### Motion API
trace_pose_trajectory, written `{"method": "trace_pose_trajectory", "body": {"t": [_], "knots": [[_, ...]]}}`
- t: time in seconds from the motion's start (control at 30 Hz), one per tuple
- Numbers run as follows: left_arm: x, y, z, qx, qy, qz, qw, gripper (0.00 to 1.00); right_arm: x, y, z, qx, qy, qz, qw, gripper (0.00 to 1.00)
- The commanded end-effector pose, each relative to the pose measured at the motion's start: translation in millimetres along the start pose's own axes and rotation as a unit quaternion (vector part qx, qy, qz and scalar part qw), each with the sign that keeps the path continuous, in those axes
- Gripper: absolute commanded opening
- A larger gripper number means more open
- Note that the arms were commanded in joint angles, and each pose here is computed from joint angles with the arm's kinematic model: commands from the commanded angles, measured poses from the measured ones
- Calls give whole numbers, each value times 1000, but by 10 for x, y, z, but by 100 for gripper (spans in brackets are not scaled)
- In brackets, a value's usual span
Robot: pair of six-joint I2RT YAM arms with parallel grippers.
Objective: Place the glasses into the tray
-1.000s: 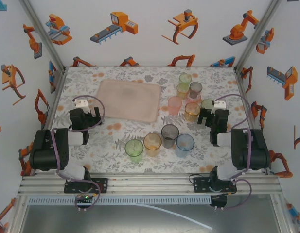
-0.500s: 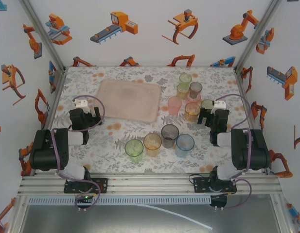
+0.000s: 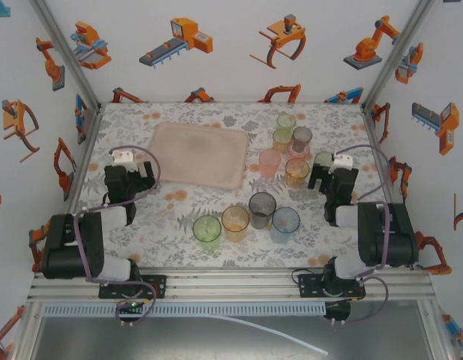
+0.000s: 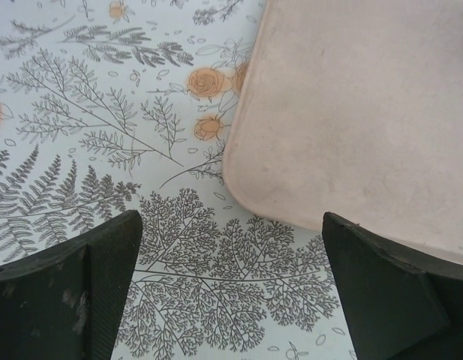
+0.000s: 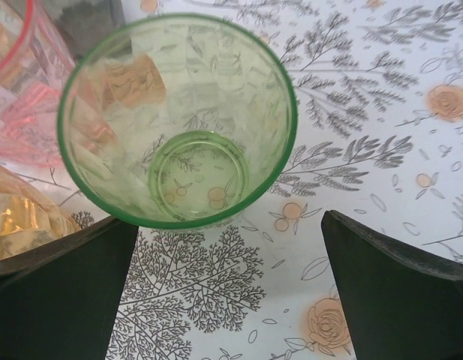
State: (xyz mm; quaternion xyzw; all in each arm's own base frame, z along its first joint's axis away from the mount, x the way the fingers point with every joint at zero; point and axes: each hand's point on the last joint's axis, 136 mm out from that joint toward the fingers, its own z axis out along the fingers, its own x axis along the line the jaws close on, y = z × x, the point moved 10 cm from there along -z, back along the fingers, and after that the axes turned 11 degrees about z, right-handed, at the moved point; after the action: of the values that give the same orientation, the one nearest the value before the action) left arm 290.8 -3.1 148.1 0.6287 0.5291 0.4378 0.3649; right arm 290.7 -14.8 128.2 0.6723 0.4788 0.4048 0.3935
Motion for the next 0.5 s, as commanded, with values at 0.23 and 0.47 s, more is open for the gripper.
{"method": "trace_pose_trajectory", "body": {"t": [0.23, 0.47], "knots": [[-43, 276, -219, 67, -71, 15, 995, 97, 20, 350, -234, -5, -8, 29, 1000, 99], [-32, 462, -371, 113, -99, 23, 988, 97, 14, 483, -440, 21, -28, 61, 997, 99]]}}
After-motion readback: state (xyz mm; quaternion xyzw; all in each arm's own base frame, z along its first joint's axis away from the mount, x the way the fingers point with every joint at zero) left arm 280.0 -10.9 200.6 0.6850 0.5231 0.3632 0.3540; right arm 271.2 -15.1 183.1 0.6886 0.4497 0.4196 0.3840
